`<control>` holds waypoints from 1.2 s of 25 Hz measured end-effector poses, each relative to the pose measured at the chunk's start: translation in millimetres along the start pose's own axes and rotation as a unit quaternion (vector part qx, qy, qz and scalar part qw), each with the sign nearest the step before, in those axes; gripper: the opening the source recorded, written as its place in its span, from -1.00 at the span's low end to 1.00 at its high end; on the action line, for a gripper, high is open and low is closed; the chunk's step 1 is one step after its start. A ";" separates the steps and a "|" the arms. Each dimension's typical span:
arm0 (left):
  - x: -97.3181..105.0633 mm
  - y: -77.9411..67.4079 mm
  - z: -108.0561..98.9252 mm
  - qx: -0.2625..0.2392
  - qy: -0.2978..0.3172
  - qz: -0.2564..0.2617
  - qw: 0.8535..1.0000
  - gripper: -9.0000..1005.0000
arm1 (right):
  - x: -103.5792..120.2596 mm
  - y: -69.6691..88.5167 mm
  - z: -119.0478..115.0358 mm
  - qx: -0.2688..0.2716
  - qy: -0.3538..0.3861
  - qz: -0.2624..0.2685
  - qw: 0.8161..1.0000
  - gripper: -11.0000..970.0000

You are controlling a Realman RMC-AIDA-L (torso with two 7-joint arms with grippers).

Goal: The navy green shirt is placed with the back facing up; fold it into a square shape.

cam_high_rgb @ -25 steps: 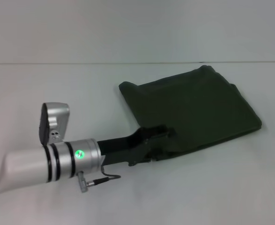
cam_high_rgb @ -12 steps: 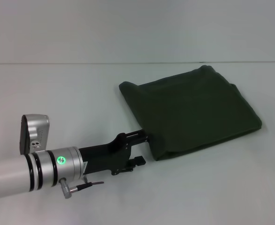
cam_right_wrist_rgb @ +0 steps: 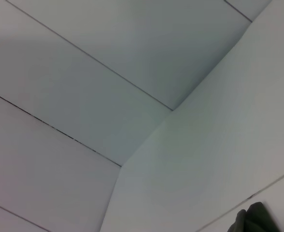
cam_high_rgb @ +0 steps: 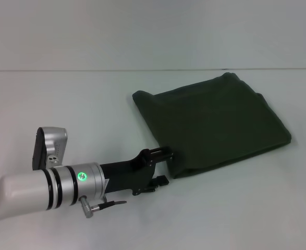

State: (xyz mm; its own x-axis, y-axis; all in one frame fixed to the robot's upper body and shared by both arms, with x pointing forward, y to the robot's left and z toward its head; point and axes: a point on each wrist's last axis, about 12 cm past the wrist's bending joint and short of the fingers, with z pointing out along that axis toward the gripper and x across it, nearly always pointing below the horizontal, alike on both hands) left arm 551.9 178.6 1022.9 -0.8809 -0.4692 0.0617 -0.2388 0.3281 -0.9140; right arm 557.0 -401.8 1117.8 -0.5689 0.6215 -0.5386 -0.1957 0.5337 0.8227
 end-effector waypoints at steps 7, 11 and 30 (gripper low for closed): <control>1.1 -4.0 12.6 -0.014 0.001 0.013 1.000 0.63 | 0.3 -0.8 -1.1 0.001 0.000 0.000 1.000 0.94; 0.7 -5.0 14.8 -0.015 -0.003 0.017 1.000 0.63 | 0.5 -1.1 -1.3 0.002 0.000 0.001 1.000 0.94; 0.6 -10.2 16.7 -0.006 0.003 0.035 0.999 -0.73 | 2.0 -3.7 -4.2 0.005 -0.002 0.008 1.000 0.94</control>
State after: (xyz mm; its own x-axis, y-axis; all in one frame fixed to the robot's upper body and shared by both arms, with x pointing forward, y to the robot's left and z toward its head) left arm 560.7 161.3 1025.5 -0.8976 -0.4408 0.0005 -0.1818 0.3693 -0.9114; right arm 553.2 -405.0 1114.5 -0.5689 0.6322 -0.5260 -0.1789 0.5291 0.8295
